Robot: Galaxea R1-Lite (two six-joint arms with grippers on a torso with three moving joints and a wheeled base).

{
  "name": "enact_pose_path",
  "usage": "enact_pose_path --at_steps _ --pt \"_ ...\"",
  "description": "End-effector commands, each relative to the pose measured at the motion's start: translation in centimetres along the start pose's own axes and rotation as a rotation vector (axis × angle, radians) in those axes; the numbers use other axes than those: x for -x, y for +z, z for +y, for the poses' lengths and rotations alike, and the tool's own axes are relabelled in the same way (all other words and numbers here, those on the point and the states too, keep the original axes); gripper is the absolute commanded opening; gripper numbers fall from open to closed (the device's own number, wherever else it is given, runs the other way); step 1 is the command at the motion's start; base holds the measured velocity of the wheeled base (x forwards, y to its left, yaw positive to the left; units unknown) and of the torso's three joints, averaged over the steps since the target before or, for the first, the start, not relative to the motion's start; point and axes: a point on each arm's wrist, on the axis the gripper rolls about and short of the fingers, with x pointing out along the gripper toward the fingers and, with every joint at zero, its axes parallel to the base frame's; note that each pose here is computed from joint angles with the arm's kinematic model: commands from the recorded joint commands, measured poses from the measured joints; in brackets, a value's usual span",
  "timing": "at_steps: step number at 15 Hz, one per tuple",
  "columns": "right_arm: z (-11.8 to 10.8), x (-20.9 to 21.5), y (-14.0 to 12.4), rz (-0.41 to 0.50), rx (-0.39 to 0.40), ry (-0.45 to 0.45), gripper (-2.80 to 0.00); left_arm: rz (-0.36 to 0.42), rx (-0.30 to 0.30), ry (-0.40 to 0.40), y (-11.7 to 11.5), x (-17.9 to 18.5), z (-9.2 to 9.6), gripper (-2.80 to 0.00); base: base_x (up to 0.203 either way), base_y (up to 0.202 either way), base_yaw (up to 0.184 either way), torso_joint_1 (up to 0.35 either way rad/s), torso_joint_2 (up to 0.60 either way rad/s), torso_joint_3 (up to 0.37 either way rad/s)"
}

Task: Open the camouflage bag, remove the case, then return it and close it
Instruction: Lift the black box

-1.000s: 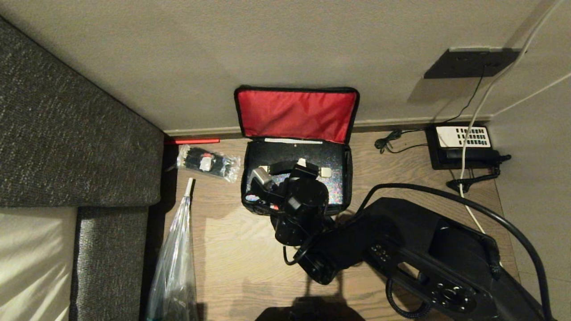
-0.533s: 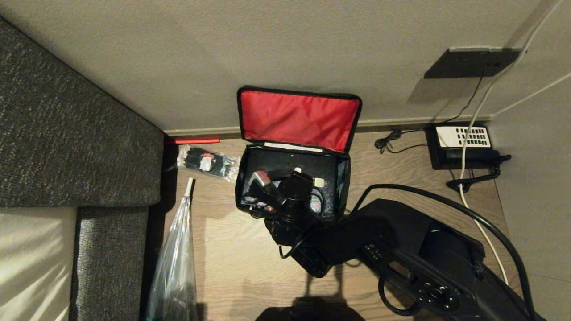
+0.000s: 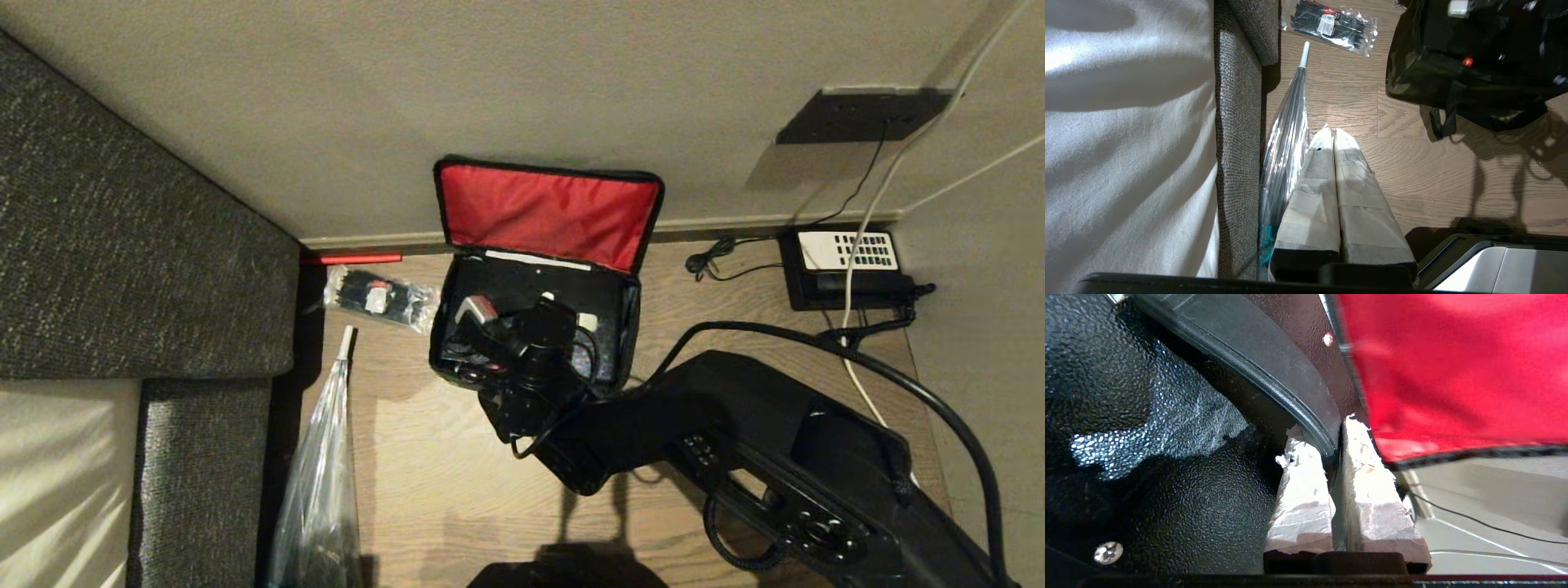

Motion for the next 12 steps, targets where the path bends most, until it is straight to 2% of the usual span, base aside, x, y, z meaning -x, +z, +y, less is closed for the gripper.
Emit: enact_pose_path --at_steps 1,8,12 --pt "-2.1 0.5 1.1 -0.013 -0.027 -0.016 -2.8 0.003 0.0 0.001 0.0 0.0 0.0 -2.8 0.0 0.0 0.0 0.0 0.0 0.0" --pt "-5.4 2.0 2.9 -0.044 -0.058 -0.02 -2.8 0.003 0.0 0.001 0.0 0.0 0.0 -2.8 0.0 0.0 0.0 0.0 0.0 0.0" --pt "-5.7 2.9 2.3 -0.043 -0.009 0.016 -2.8 0.003 0.0 0.003 0.0 0.0 0.0 -2.8 0.0 0.0 0.0 0.0 0.0 0.0"
